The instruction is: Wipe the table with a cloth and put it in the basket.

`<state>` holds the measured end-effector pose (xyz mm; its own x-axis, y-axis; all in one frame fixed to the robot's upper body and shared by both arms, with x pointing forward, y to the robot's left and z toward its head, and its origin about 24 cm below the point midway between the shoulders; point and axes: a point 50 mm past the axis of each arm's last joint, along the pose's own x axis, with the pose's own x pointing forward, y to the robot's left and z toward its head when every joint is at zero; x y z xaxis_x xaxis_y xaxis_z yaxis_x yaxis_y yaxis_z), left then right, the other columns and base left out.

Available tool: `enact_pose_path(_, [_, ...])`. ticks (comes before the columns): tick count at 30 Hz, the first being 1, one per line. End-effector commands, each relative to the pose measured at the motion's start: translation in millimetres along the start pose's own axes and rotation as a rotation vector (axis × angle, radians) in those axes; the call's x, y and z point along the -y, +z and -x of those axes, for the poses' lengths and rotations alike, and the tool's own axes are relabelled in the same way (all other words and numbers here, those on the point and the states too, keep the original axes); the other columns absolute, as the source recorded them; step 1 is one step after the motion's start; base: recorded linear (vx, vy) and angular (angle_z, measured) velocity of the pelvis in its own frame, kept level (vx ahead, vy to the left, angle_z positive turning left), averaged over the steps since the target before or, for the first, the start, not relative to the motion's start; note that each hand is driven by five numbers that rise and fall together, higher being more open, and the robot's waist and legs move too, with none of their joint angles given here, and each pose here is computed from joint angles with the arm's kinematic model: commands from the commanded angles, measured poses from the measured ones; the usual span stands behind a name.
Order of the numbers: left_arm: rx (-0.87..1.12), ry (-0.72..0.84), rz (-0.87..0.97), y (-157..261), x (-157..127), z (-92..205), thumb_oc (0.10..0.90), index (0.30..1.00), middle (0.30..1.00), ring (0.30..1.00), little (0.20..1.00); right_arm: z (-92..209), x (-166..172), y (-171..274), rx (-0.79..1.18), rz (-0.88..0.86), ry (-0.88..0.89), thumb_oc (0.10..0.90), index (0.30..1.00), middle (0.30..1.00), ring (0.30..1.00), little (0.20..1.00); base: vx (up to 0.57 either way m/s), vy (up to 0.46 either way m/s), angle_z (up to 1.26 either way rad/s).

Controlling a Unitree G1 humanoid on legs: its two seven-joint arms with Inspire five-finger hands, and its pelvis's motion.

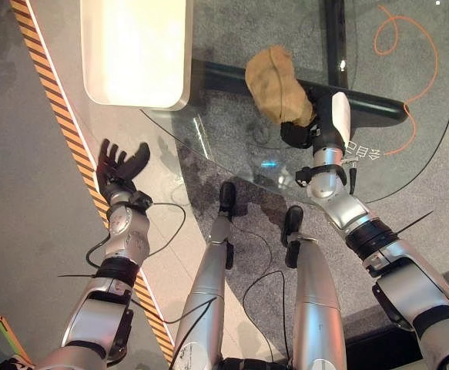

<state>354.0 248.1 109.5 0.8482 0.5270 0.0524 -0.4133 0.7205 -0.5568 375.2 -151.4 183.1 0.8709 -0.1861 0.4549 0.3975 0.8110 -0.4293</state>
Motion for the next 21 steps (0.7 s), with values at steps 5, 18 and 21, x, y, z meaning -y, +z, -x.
enact_pose_path(5, [0.364, -0.068, 0.168, 62.4, 12.4, 8.4, 0.8, 0.9, 0.9, 0.9, 0.9, 13.3, 32.5, 73.0, 0.409, -0.279, -0.156, 0.1, 0.3, 0.3, 0.3, 0.2, 0.0, 0.0, 0.0])
enact_pose_path(18, [0.43, -0.392, 0.47, 88.0, 42.0, 43.5, 0.8, 0.9, 0.9, 0.9, 0.9, 34.4, 51.0, 104.2, 0.606, -0.38, -0.167, 0.1, 0.3, 0.3, 0.3, 0.2, 0.0, -0.003, 0.0])
enact_pose_path(21, [0.435, -0.441, 0.494, 91.3, 47.8, 49.2, 0.8, 0.9, 0.9, 0.9, 0.9, 38.0, 52.6, 110.9, 0.64, -0.395, -0.15, 0.1, 0.3, 0.3, 0.3, 0.2, 0.0, 0.0, 0.0])
